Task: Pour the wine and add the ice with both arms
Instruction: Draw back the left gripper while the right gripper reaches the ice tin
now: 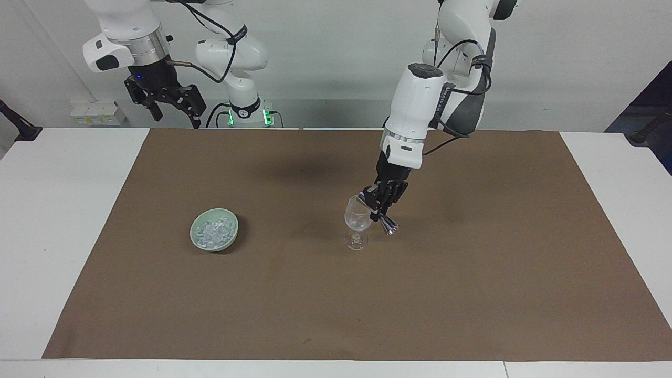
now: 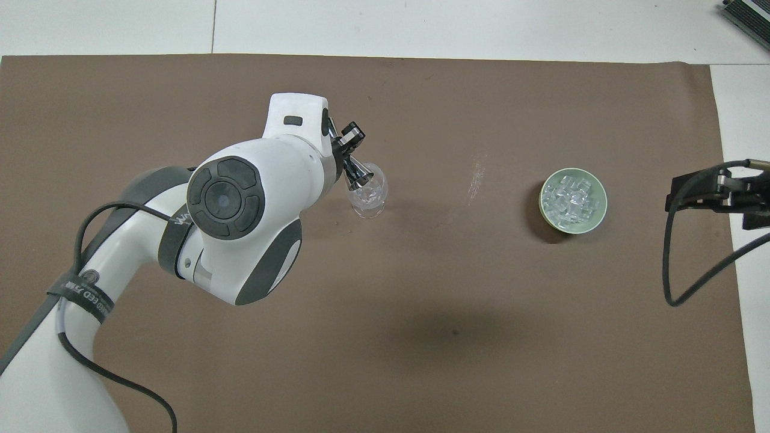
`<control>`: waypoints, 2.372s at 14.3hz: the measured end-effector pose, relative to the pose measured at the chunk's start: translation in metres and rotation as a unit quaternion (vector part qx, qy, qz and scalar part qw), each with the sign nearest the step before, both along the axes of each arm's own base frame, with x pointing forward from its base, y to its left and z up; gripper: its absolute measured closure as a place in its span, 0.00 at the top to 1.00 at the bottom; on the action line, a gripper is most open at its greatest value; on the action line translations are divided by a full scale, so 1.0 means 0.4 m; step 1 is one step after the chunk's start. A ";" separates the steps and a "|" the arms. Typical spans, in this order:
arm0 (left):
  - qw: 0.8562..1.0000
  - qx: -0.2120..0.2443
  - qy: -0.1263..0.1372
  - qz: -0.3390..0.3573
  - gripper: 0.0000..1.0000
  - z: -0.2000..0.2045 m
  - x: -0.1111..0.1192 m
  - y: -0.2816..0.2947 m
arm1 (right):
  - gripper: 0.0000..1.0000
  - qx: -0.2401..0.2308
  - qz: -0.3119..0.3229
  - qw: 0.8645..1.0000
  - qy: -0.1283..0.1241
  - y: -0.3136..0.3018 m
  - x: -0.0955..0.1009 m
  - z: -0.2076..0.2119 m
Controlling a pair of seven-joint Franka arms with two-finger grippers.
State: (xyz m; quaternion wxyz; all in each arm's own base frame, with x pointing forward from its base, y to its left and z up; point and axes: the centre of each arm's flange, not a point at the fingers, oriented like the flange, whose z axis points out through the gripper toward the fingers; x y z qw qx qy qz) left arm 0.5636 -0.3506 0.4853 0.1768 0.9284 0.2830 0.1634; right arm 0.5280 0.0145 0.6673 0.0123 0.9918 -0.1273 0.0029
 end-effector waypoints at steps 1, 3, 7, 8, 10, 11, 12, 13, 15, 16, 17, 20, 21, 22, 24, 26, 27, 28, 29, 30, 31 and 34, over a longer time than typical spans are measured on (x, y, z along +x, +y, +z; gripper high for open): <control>1.000 0.000 0.000 0.000 0.23 0.000 0.000 0.000 | 1.00 0.000 -0.004 1.000 0.000 -0.011 0.000 0.000; 1.000 0.000 0.000 0.000 0.23 0.000 0.000 0.000 | 1.00 0.000 -0.015 1.000 0.000 -0.040 0.001 0.000; 1.000 -0.002 -0.001 0.005 0.23 0.005 -0.004 -0.005 | 1.00 0.000 -0.019 1.000 -0.001 -0.050 0.001 0.000; 1.000 -0.005 0.001 0.010 0.23 0.007 -0.005 -0.006 | 1.00 0.000 -0.019 1.000 -0.003 -0.050 0.002 0.001; 1.000 -0.011 0.004 0.022 0.23 0.008 -0.006 -0.007 | 1.00 0.000 -0.019 1.000 -0.007 -0.050 0.004 0.003; 0.999 -0.019 0.009 0.032 0.23 0.008 -0.006 -0.006 | 1.00 0.000 -0.019 1.000 -0.012 -0.050 0.007 0.005; 0.998 -0.030 0.017 0.043 0.23 0.008 -0.005 -0.004 | 1.00 0.000 -0.018 1.000 -0.018 -0.050 0.011 0.007; 0.997 -0.046 0.029 0.055 0.23 0.007 -0.003 -0.001 | 1.00 0.000 -0.018 0.999 -0.026 -0.050 0.017 0.009; 0.990 -0.086 0.069 0.087 0.23 0.003 0.005 0.017 | 1.00 0.001 -0.018 0.999 -0.036 -0.050 0.028 0.008; 0.985 -0.105 0.090 0.106 0.23 0.001 0.015 0.036 | 1.00 0.001 -0.018 0.999 -0.036 -0.050 0.030 0.005; 0.979 -0.122 0.110 0.122 0.23 0.001 0.025 0.058 | 1.00 0.001 -0.017 0.999 -0.035 -0.050 0.031 0.004; 0.955 -0.169 0.177 0.168 0.23 0.005 0.055 0.129 | 1.00 0.001 -0.015 0.999 -0.034 -0.048 0.033 -0.001; 0.940 -0.198 0.204 0.188 0.23 0.008 0.068 0.162 | 1.00 0.001 -0.013 0.999 -0.031 -0.048 0.036 -0.007; 0.925 -0.223 0.228 0.205 0.23 0.008 0.081 0.199 | 1.00 0.001 -0.009 1.000 -0.028 -0.047 0.043 -0.017; 0.903 -0.248 0.264 0.231 0.23 0.000 0.102 0.272 | 1.00 0.001 0.004 1.000 -0.026 -0.046 0.065 -0.045; 0.886 -0.263 0.290 0.248 0.23 -0.008 0.116 0.334 | 1.00 0.002 0.010 1.000 -0.021 -0.044 0.096 -0.095; 0.876 -0.275 0.302 0.258 0.23 -0.011 0.124 0.367 | 1.00 0.002 0.015 1.000 -0.020 -0.044 0.113 -0.124; 0.865 -0.286 0.313 0.268 0.23 -0.016 0.131 0.402 | 1.00 0.002 0.019 1.000 -0.020 -0.045 0.130 -0.156; 0.855 -0.295 0.324 0.278 0.23 -0.025 0.136 0.437 | 1.00 0.003 0.022 1.000 -0.020 -0.047 0.145 -0.185; 0.843 -0.308 0.334 0.289 0.23 -0.037 0.141 0.472 | 1.00 0.003 0.023 1.000 -0.018 -0.051 0.158 -0.215; 0.830 -0.321 0.342 0.301 0.23 -0.050 0.144 0.501 | 1.00 0.003 0.025 1.000 -0.016 -0.054 0.167 -0.241; 0.793 -0.363 0.362 0.330 0.23 -0.086 0.148 0.567 | 1.00 0.003 0.032 0.999 -0.013 -0.056 0.177 -0.319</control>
